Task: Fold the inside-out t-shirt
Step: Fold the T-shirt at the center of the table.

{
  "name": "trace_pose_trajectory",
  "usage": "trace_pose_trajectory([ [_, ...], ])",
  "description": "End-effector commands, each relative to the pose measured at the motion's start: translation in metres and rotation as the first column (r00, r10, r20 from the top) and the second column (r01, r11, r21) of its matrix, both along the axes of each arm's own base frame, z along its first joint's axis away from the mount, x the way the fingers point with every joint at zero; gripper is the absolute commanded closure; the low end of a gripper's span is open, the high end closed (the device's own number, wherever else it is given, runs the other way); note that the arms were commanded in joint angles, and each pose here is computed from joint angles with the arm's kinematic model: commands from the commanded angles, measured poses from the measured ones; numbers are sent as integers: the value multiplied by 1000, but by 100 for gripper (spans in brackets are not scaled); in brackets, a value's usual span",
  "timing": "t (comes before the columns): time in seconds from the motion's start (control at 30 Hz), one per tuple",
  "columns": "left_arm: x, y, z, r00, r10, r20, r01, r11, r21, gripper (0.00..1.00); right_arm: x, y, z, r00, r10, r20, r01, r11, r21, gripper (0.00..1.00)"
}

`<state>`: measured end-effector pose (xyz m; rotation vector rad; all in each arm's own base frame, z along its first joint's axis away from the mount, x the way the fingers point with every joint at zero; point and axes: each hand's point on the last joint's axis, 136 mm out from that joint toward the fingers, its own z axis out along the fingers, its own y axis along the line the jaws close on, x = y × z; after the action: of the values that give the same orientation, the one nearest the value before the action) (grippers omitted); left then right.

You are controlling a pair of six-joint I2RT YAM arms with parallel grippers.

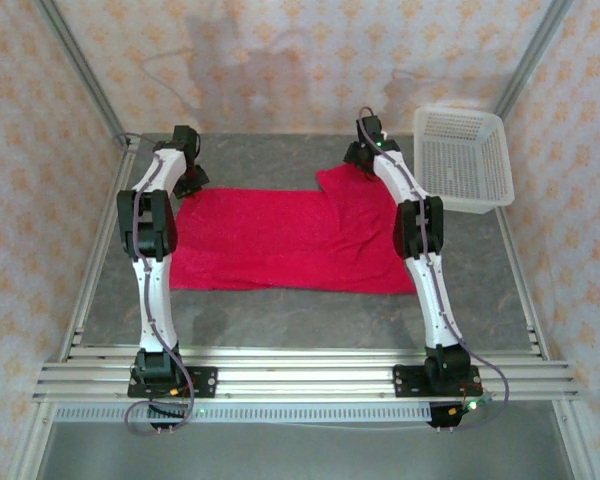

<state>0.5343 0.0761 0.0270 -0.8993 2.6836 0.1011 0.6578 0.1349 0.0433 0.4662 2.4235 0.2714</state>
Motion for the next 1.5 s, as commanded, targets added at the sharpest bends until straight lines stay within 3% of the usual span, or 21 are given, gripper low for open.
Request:
trace_pose_trajectory([
  [0.0, -1, -3, 27, 999, 13, 51, -12, 1000, -14, 100, -8, -2, -35, 996, -21, -86, 24, 999, 40, 50],
  [0.23, 1, 0, 46, 998, 2, 70, -3, 1000, 12, 100, 2, -10, -8, 999, -37, -13, 37, 999, 6, 98],
  [0.27, 1, 1, 46, 998, 0, 68, -1, 1000, 16, 100, 5, -10, 2, 1000, -29, 10, 29, 1000, 0, 100],
  [0.43, 2, 1, 54, 998, -4, 68, 3, 1000, 16, 100, 7, -9, 61, 995, 27, 100, -24, 999, -27, 100],
  [0.63, -7, -3, 71, 996, -6, 91, 4, 1000, 20, 100, -18, -4, 123, 985, 101, 139, -98, 995, -28, 100],
  [0.87, -43, -5, 83, 995, 13, 102, -15, 1000, 22, 100, -92, 3, 147, 980, 152, 128, -151, 988, -15, 100],
  [1.1, -89, -7, 89, 996, 29, 87, -31, 999, 22, 100, -181, -16, 165, 979, 134, 155, -134, 991, -12, 100],
  [1.27, -118, -10, 94, 994, 35, 101, -37, 999, 18, 100, -240, -31, 164, 980, 120, 158, -122, 993, 3, 100],
  [1.47, -147, -12, 88, 995, 42, 91, -44, 999, 19, 100, -284, -42, 155, 984, 98, 148, -103, 994, 26, 100],
])
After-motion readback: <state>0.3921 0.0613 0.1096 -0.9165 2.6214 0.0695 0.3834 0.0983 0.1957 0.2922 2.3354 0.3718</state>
